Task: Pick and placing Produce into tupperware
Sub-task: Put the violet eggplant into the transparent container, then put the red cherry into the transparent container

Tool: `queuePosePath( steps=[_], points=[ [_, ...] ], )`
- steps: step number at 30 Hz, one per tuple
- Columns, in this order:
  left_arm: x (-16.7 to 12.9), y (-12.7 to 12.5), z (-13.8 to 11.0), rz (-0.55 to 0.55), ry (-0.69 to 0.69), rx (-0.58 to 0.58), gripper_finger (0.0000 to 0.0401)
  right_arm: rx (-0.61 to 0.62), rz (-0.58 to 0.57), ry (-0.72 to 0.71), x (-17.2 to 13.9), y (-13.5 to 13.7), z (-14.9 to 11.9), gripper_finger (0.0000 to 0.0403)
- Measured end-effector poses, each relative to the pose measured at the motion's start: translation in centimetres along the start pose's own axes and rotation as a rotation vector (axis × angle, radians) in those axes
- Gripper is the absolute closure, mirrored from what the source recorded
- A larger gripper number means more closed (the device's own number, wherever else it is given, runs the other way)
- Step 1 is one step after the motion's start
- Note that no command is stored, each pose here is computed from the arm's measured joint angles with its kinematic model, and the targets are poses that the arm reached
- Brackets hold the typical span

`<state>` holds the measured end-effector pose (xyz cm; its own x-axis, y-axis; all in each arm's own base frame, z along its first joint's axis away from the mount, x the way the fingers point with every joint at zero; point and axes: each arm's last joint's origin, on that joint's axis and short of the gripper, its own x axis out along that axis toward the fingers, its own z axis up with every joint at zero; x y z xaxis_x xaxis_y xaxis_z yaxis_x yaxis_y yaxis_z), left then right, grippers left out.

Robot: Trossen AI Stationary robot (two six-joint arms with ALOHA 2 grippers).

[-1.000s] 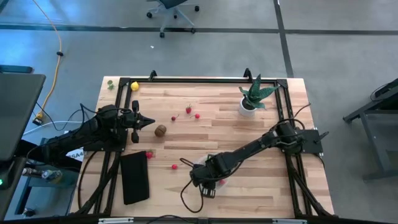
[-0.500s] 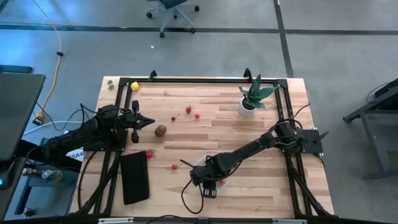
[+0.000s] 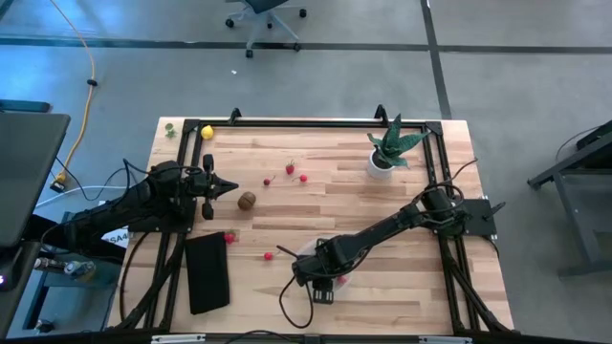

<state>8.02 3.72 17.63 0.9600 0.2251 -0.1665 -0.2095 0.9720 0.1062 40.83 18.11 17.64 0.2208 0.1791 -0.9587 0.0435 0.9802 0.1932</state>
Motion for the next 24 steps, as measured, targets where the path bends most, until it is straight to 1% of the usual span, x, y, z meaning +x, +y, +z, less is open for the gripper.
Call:
queuePosePath(
  steps=[8,15,17,20,24],
  points=[
    [0.0,0.0,0.0,0.0,0.0,0.0,0.04,-0.013,-0.007,-0.003,0.0,0.0,0.0,0.021],
    [0.0,0.0,0.0,0.0,0.0,0.0,0.04,-0.003,-0.01,-0.014,-0.3,0.0,0.1,0.0206],
    [0.0,0.0,0.0,0.0,0.0,0.0,0.04,0.008,-0.014,-0.036,-1.1,0.1,0.1,0.0206],
    [0.0,0.0,0.0,0.0,0.0,0.0,0.04,0.028,-0.044,-0.108,-3.0,0.0,0.4,0.0206],
    [0.0,0.0,0.0,0.0,0.0,0.0,0.04,0.048,-0.097,-0.211,-5.8,-1.2,1.0,0.0206]
  ],
)
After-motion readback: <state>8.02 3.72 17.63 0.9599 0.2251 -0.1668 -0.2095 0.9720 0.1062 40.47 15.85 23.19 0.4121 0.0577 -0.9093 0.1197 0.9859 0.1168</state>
